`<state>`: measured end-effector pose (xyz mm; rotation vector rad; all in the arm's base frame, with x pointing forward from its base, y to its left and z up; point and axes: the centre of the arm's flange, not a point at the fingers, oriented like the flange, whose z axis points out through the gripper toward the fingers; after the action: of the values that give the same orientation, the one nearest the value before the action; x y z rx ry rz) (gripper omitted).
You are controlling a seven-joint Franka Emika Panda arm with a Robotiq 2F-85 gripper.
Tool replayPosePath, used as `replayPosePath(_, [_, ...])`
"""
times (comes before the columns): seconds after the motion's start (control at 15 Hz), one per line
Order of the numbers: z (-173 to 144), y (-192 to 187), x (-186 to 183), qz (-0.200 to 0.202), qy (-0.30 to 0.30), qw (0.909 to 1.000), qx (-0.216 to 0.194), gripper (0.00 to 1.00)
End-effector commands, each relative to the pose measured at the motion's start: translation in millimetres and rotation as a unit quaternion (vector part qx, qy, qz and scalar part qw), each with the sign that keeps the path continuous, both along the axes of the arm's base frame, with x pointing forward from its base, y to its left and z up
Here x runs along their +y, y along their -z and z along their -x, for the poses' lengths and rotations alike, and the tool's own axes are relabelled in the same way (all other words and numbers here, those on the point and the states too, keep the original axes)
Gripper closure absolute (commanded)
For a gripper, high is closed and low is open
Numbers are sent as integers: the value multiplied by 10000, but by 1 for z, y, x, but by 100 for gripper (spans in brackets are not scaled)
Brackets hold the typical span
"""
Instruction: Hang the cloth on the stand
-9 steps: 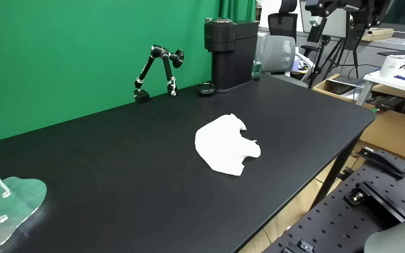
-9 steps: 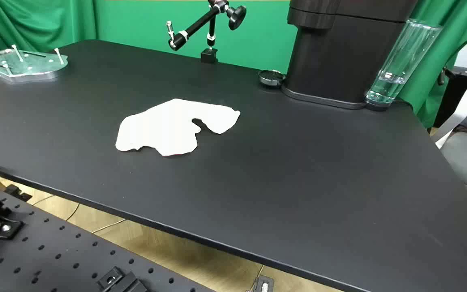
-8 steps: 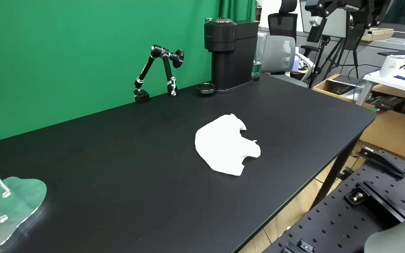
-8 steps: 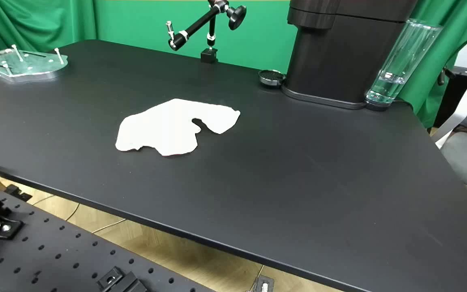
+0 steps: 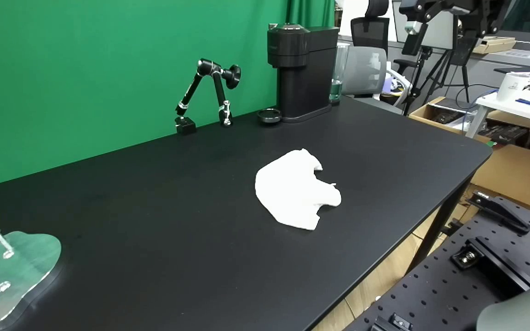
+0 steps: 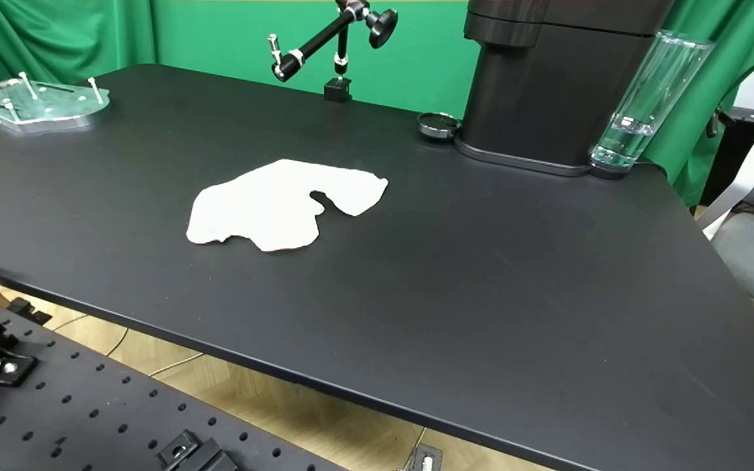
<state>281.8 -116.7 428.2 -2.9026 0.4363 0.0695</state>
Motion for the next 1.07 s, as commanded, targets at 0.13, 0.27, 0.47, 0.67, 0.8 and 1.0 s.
replayPosePath(0.13, [-6, 3, -1, 58, -47, 10000, -8, 0])
replayPosePath(0.27, [-24, 13, 0, 222, -290, 9993, -33, 0])
replayPosePath(0.47, [-59, 36, 9, 467, -741, 9960, -166, 0])
replayPosePath(0.67, [-94, 71, 37, 749, -1342, 9876, -320, 0])
replayPosePath(0.8, [-111, 94, 63, 950, -1804, 9782, -394, 0])
replayPosePath(1.0, [-136, 131, 96, 1207, -2199, 9671, -414, 0])
